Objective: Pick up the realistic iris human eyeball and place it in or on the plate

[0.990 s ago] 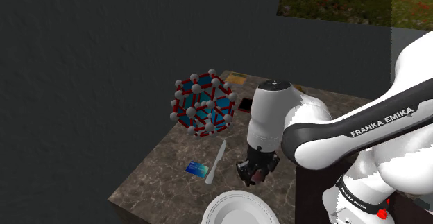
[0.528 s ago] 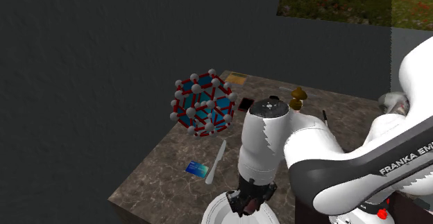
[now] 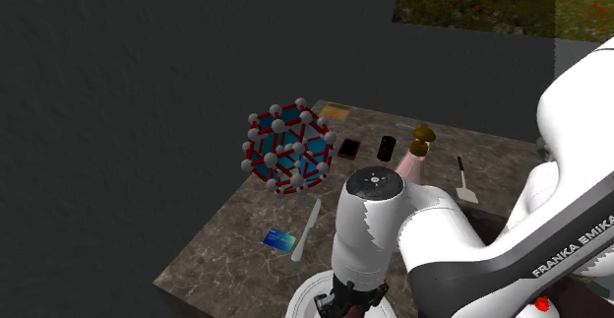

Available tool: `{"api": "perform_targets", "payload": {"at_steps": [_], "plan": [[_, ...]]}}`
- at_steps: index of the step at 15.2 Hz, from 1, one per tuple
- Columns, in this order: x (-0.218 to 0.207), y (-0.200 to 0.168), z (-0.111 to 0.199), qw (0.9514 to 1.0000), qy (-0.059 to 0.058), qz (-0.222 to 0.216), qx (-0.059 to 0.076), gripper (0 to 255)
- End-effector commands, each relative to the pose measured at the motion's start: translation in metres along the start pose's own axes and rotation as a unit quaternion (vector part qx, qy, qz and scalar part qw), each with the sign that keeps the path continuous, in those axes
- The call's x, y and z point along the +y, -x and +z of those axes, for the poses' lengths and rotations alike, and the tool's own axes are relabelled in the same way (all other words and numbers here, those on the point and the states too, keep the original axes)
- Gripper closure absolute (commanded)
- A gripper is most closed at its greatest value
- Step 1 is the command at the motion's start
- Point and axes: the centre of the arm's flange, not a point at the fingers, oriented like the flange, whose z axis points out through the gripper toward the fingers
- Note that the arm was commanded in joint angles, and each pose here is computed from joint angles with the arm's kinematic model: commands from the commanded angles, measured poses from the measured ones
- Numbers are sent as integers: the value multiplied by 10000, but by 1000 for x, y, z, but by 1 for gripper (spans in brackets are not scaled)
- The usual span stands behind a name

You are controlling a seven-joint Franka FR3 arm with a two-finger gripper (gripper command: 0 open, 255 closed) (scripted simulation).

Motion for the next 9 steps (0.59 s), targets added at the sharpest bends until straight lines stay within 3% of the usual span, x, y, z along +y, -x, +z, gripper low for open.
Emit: {"api": "perform_targets", "payload": {"at_steps": [1,6,9], "plan": [[0,-1,10,10000,-4,-1,0,255],[0,-3,39,10000,-4,-1,0,255],[0,-3,39,10000,-4,-1,-1,255]]}}
